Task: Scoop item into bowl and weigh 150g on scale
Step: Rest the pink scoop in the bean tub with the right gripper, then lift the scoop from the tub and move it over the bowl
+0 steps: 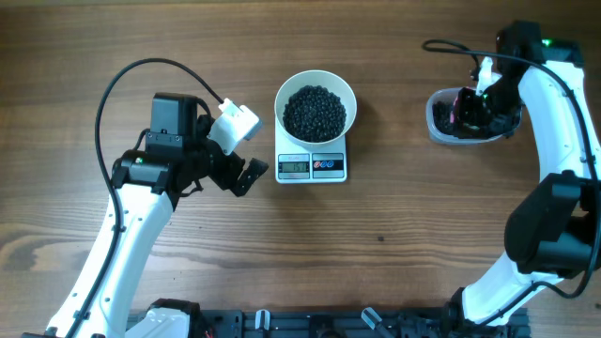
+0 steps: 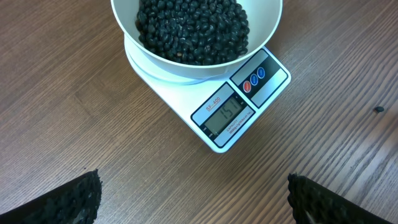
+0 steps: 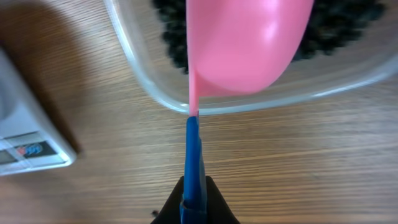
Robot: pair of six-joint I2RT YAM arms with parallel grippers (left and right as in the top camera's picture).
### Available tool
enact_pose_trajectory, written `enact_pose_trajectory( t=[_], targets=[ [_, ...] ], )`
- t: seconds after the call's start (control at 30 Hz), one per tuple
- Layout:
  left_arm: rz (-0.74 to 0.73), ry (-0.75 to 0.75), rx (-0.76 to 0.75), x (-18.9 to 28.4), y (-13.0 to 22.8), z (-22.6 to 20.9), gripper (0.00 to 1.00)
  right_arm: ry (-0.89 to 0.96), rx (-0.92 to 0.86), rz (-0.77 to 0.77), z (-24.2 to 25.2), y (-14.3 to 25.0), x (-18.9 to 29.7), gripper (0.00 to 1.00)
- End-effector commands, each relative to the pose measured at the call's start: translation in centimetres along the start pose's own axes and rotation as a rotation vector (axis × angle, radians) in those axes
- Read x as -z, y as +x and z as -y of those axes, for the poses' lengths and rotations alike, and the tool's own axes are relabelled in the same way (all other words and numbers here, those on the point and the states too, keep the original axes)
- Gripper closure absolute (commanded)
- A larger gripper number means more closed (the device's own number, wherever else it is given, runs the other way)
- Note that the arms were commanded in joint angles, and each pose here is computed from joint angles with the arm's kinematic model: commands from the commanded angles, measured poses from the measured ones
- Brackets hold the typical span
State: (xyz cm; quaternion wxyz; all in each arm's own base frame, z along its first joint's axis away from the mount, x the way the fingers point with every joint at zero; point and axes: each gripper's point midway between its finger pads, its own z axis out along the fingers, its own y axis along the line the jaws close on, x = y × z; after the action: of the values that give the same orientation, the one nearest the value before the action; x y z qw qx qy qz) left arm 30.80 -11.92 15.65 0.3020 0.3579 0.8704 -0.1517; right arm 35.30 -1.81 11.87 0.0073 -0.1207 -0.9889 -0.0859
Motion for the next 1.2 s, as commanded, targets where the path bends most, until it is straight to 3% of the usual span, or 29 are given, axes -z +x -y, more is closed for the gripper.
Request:
enact_pose_trajectory(
  t=[0.0, 0.43, 0.6, 0.93, 1.17],
  targets=[
    [0.003, 0.001, 0.007, 0.0, 0.1, 0.0, 0.0, -0.14, 0.081, 0.047, -1.9, -0.3, 1.9, 0.96],
    [0.002, 0.001, 0.007, 0.0, 0.1, 0.0, 0.0, -0.305, 0.177, 0.108, -3.9, -0.5, 3.8, 0.96],
    [0.003, 0.001, 0.006, 0.0, 0.1, 0.0, 0.0, -0.441, 0.239, 0.22, -7.3, -1.7, 6.0, 0.96],
    [0.002, 0.001, 0.007, 0.0, 0.1, 0.0, 0.0, -0.463, 0.397, 0.294, -16.4, -1.7, 5.8, 0.96],
    [0.003, 0.001, 0.007, 0.0, 0.1, 0.0, 0.0, -0.454, 0.466, 0.287, -19.6, -0.2, 5.2, 0.96]
  ],
)
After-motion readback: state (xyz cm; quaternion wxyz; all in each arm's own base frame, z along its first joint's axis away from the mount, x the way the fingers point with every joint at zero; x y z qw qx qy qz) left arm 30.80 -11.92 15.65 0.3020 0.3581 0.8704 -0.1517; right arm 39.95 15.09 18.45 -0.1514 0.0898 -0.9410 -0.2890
